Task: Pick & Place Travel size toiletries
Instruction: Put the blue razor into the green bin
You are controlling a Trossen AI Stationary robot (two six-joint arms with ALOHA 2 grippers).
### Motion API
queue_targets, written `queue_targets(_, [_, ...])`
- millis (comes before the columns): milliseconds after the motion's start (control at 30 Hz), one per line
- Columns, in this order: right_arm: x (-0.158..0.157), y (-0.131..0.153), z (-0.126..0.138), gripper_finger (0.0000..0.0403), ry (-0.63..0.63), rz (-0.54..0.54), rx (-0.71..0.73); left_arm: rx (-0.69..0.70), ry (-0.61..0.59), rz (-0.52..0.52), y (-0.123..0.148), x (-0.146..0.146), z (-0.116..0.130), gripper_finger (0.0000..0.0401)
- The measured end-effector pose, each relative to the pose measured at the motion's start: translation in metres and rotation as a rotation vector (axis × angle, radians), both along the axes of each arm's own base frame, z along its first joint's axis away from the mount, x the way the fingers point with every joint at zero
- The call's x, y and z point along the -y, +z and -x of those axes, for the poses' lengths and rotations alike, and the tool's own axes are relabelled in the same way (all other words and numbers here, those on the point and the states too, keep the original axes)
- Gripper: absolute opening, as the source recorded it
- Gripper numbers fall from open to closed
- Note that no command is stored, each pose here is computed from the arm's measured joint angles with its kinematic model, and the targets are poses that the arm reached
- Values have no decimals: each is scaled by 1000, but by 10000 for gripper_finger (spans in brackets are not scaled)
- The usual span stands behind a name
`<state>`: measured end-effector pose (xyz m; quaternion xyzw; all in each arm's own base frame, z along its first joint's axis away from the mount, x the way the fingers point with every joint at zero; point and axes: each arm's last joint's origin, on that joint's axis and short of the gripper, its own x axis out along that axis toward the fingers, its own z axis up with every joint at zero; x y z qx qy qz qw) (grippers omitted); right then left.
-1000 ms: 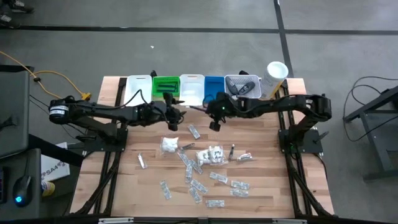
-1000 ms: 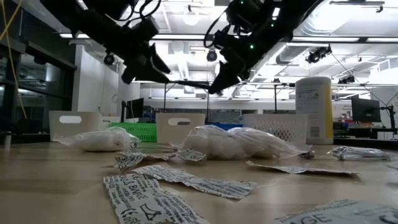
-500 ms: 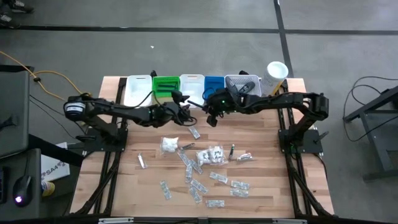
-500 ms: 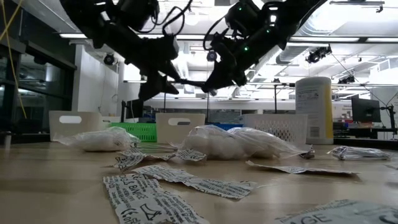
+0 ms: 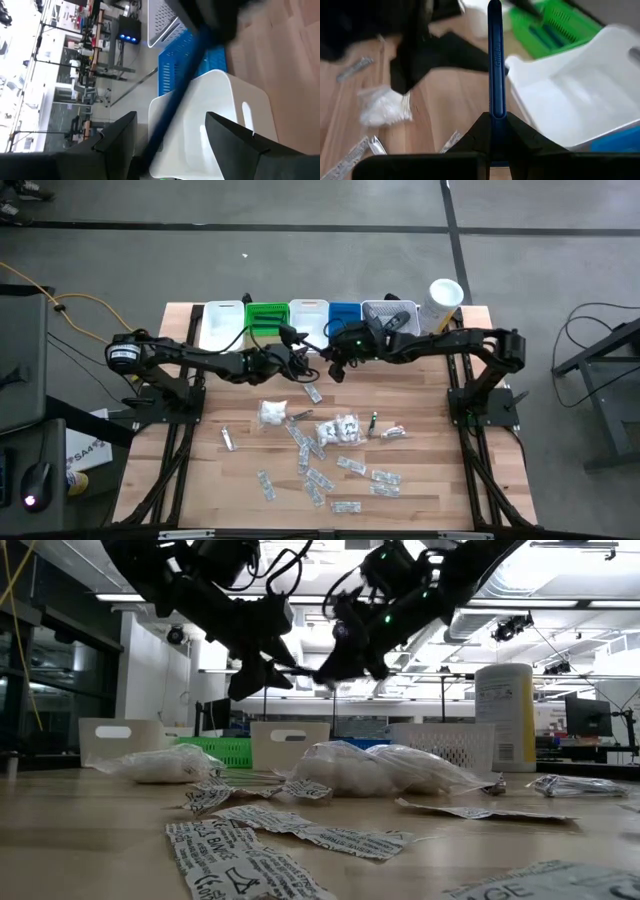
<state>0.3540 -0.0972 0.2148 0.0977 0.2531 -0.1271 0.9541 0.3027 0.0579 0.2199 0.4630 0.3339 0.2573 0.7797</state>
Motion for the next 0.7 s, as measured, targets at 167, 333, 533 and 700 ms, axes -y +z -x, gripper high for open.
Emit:
queue_targets(167, [1,-12,-6,24,4,-20,0,-8,12,-4,-1,0,0,232])
queue_targets(333, [1,-9,-8,24,5,-15,38,-39,13,0,-3,0,2,232])
queue_targets(533, [2,-13,-9,25,4,-18,28,-39,11,1,-3,0,2,210])
queue_targets(700, [2,-15,-10,25,0,-31,23,-52,-4,8,-5,0,2,147])
